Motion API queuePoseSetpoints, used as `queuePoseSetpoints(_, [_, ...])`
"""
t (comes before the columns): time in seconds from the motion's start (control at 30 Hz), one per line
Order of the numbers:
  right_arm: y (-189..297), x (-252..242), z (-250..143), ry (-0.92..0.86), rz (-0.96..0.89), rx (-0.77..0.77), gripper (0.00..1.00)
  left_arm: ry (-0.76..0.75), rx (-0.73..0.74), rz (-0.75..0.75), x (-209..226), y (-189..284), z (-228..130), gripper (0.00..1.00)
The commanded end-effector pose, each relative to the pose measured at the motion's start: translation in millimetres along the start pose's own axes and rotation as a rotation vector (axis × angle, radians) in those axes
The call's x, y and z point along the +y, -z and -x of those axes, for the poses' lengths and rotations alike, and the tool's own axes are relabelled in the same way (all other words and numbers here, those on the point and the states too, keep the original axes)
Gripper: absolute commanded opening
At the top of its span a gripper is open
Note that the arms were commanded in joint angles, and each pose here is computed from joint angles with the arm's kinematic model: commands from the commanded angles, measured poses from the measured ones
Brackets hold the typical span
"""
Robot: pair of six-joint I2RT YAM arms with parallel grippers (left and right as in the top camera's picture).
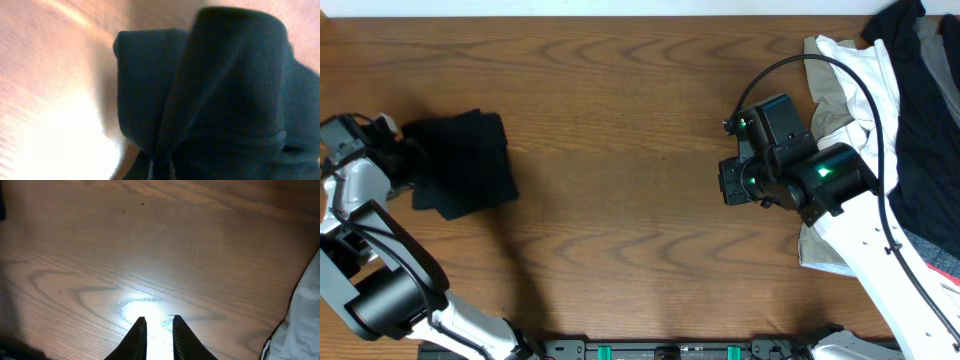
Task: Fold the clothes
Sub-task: 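Carry the folded polo to the table's left edge with the left gripper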
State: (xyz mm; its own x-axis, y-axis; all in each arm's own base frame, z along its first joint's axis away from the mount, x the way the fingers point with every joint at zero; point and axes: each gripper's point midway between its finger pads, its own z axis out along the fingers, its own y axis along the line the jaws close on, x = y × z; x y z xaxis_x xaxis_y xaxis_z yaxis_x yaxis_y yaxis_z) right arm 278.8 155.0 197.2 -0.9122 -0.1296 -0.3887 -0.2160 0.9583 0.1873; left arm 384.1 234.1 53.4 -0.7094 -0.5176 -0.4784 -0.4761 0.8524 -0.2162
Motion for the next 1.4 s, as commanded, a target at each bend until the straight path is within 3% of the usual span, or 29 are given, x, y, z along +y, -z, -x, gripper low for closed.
queuePoseSetpoints(0.0, [3.8, -4.3, 1.3, -0.016, -0.014, -0.014, 0.17, -0.007, -0.068, 0.009, 0.1, 8.1, 33.6, 0.12])
queuePoseSetpoints(0.03, [3.8, -4.4, 1.1, -0.02, -0.014, -0.013, 0.17, -0.005, -0.075, 0.009, -0.6, 11.2, 38.7, 0.23])
queuePoseSetpoints(0.1, [3.8, -4.5, 0.7, -0.021, -0.014, -0.011, 0.17, 0.001, -0.073, 0.008, -3.6, 20.3, 47.7, 0.68])
queuePoseSetpoints(0.17, [3.8, -4.7, 0.3, -0.021, -0.015, -0.01, 0.17, 0.018, -0.068, 0.005, -6.0, 28.8, 54.6, 0.91])
queuePoseSetpoints(0.2, [3.8, -4.8, -0.1, -0.022, -0.016, -0.008, 0.17, 0.034, -0.063, 0.005, -7.4, 34.0, 57.5, 0.98])
queuePoseSetpoints(0.33, [3.8, -5.8, -1.2, -0.022, -0.021, -0.004, 0.17, 0.074, -0.005, -0.003, -16.2, 44.4, 52.1, 0.98])
queuePoseSetpoints(0.43, [3.9, -6.4, -0.9, -0.022, -0.024, -0.005, 0.17, 0.071, 0.094, -0.055, -37.2, 42.9, 28.6, 0.99])
queuePoseSetpoints(0.47, [3.9, -6.4, -1.0, -0.022, -0.024, -0.005, 0.17, 0.071, 0.135, -0.078, -46.2, 42.5, 18.3, 0.96])
queuePoseSetpoints(0.5, [3.8, -6.5, -1.1, -0.022, -0.024, -0.005, 0.17, 0.068, 0.168, -0.086, -52.0, 42.4, 10.0, 0.84])
queuePoseSetpoints(0.53, [3.8, -6.5, -1.2, -0.022, -0.024, -0.004, 0.17, 0.065, 0.206, -0.088, -57.3, 42.2, 0.1, 0.53])
queuePoseSetpoints(0.6, [3.8, -6.6, -1.5, -0.022, -0.025, -0.003, 0.17, 0.06, 0.261, -0.094, -65.8, 41.0, -15.2, 0.09])
queuePoseSetpoints(0.83, [3.8, -10.0, -2.1, -0.022, -0.044, -0.003, 0.17, 0.027, 0.336, -0.103, -78.7, 27.3, -46.3, 0.06])
queuePoseSetpoints(1.37, [3.6, -12.4, -7.2, -0.023, -0.055, 0.018, 0.17, 0.164, 0.335, -0.028, -17.4, -1.6, -64.7, 0.06])
